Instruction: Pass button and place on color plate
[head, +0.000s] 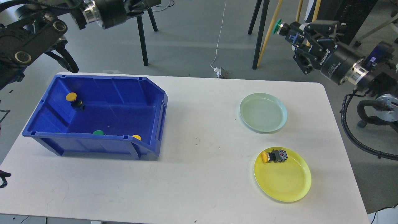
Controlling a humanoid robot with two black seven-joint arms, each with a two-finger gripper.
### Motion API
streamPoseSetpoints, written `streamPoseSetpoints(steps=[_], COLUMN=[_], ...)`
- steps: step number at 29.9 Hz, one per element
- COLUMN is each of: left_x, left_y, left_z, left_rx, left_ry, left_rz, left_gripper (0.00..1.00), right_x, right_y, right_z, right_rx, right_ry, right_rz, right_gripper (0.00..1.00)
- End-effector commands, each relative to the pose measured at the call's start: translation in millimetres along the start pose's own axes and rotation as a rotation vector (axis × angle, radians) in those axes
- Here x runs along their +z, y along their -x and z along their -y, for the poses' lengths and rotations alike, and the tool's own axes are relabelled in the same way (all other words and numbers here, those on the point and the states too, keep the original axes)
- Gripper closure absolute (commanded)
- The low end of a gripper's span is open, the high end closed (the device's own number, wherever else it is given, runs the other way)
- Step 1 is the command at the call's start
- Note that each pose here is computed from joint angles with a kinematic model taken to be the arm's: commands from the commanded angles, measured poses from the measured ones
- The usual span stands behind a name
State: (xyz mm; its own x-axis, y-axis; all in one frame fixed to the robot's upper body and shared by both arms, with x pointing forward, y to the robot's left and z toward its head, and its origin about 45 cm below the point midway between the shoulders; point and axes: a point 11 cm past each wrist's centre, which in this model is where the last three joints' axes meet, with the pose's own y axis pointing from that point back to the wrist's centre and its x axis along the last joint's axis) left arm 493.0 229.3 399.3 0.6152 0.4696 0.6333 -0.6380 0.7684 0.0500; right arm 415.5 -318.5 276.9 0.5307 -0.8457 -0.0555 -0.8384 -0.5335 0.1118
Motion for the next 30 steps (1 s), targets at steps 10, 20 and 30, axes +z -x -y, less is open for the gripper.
streamPoseSetpoints(steps=[10,20,30], left_x=[43,44,44], left_y=[-33,-31,-30], left_z=[0,2,3], left_rx=[0.083,0.076,0.074], left_ry=[0.113,0.118,0.118], left_rz=[0.018,0.017,0.017], left_gripper=[0.01,0.01,0.01], right_x=[152,181,176], right_y=[-19,-15,-10], right_z=[-11,5,17], right_rx=[0.131,0.190,0.185], right_ry=[0.358,0.404,0.386], right_rz=[0.001,0.005,0.003], right_gripper=[0.78,0.42,0.23])
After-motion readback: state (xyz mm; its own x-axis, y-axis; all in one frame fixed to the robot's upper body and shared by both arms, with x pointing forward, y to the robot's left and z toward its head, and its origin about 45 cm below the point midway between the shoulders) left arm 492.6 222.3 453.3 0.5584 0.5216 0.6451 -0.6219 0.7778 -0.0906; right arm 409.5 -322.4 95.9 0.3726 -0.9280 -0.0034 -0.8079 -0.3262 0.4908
